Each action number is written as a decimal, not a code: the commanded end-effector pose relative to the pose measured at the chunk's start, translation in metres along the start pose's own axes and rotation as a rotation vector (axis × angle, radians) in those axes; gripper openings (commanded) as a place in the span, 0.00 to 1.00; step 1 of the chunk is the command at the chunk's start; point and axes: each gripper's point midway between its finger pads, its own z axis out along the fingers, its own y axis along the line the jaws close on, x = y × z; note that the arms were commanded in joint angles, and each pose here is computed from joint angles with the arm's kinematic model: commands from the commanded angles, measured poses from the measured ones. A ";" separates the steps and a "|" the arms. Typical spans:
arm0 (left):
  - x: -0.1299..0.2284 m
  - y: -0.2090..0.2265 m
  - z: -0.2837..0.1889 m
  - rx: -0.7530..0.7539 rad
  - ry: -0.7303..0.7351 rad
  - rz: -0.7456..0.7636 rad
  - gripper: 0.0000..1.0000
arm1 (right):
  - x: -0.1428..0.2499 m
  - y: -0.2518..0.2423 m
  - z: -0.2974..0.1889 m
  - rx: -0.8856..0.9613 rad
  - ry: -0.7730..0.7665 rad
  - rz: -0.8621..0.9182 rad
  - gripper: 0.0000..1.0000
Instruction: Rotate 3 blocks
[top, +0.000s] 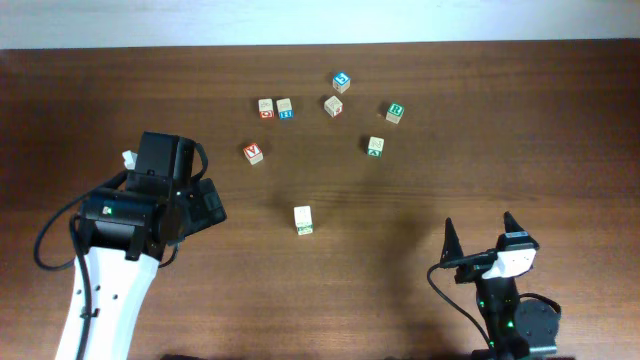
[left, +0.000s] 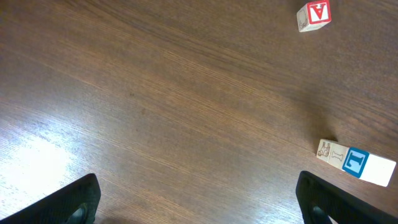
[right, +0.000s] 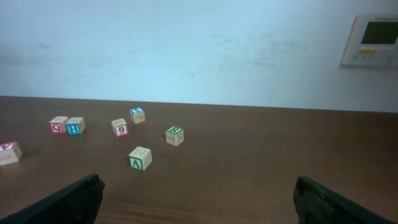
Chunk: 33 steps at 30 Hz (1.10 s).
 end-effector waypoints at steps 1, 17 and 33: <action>0.001 -0.001 0.001 0.004 0.007 -0.013 0.99 | 0.021 -0.005 0.002 0.026 0.047 0.016 0.98; 0.001 -0.001 0.001 0.004 0.007 -0.013 0.99 | 0.021 -0.004 0.002 0.022 0.045 0.017 0.98; 0.027 0.040 0.022 -0.049 -0.200 0.002 0.99 | 0.021 -0.004 0.002 0.022 0.045 0.017 0.98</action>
